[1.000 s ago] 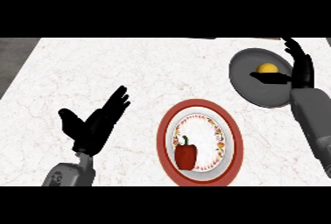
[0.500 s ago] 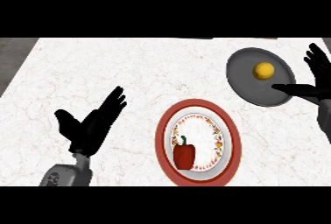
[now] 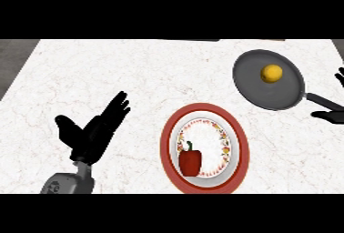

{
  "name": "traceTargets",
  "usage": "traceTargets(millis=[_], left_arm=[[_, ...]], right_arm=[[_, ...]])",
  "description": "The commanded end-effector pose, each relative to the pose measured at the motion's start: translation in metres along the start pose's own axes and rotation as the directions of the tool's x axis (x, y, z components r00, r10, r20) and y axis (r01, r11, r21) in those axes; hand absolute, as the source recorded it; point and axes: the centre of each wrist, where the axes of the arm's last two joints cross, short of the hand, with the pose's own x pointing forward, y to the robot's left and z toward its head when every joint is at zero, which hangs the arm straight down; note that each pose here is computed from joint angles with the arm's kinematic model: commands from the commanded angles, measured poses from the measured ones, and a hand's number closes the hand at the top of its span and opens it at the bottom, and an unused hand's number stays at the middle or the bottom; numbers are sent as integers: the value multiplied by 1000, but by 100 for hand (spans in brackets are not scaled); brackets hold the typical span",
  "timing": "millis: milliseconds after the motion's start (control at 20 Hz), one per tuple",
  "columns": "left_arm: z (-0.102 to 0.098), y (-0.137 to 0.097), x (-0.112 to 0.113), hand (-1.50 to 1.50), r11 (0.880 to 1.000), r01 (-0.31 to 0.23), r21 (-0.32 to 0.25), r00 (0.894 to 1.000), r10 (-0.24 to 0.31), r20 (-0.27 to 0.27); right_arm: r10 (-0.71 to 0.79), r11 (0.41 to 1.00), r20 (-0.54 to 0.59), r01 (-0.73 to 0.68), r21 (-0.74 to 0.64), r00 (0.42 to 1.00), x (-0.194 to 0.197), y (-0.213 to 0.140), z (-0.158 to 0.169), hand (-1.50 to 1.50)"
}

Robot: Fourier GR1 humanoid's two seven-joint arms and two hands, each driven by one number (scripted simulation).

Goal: Pick the lemon from the plate and place it in the pan

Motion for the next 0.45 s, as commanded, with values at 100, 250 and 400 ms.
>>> traceTargets(millis=[100,250,400], left_arm=[[9,2,1,0,1000,-10,-5,1000,10,-11],[-5,-8,4,0,1000,2,5,1000,-2,2],[5,-9,1,0,1000,-16,16,1000,16,8]], right_arm=[[-8,998,3,7,55,1000,3,-27,14,-150],[-10,998,31,8,63,999,-12,-21,26,-150],[-3,996,8,2,89,1000,-6,-30,25,-150]])
